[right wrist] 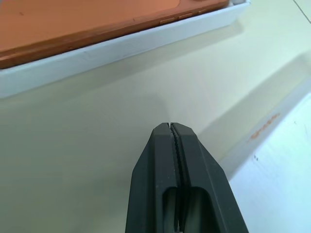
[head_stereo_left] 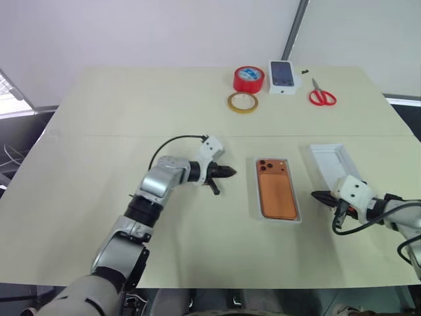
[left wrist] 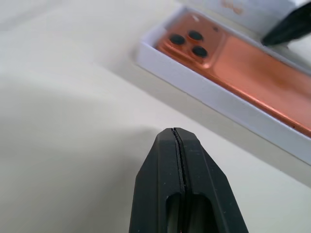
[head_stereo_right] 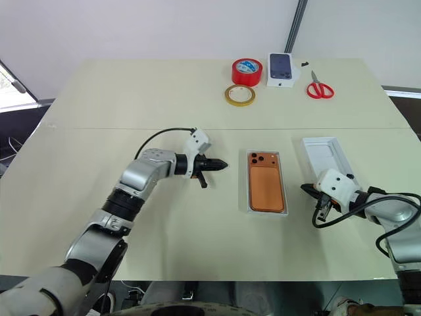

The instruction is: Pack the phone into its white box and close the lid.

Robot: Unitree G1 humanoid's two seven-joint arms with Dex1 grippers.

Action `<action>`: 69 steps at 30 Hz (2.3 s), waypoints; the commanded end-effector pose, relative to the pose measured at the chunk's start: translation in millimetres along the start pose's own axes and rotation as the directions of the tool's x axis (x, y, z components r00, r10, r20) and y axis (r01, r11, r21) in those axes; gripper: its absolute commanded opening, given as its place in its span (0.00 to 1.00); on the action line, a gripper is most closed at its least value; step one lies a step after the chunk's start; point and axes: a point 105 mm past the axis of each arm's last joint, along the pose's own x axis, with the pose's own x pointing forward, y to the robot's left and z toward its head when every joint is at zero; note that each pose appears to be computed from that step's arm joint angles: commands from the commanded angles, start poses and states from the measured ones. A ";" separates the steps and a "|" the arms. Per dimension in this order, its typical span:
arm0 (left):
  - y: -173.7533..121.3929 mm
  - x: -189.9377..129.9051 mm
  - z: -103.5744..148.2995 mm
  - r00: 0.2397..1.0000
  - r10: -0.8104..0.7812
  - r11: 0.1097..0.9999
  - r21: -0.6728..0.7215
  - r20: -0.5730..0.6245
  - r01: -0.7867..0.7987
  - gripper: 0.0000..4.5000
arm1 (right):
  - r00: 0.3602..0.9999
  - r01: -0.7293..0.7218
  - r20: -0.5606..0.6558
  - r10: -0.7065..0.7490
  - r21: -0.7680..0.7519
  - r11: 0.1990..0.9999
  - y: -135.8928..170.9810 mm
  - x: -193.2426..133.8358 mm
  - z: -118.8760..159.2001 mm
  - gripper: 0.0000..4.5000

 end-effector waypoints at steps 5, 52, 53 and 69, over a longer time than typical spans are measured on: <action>10.2 -28.0 18.0 0.993 0.029 0.999 -0.019 0.116 -0.027 0.12 | 0.983 0.032 0.175 -0.062 0.168 0.985 -16.3 -12.7 38.2 0.12; -41.9 -76.7 6.8 0.952 -0.186 0.891 0.449 0.243 0.059 0.99 | 0.870 0.336 -0.493 0.014 0.612 0.716 -45.7 9.8 42.8 1.00; -43.8 -76.3 6.2 0.952 -0.185 0.893 0.447 0.245 0.059 0.99 | 0.865 0.346 -0.502 0.007 0.607 0.716 -48.1 9.7 41.6 1.00; -50.3 -73.1 4.8 0.950 -0.155 0.910 0.414 0.270 0.031 0.99 | 0.846 0.363 -0.532 0.008 0.588 0.723 -55.1 14.1 31.4 1.00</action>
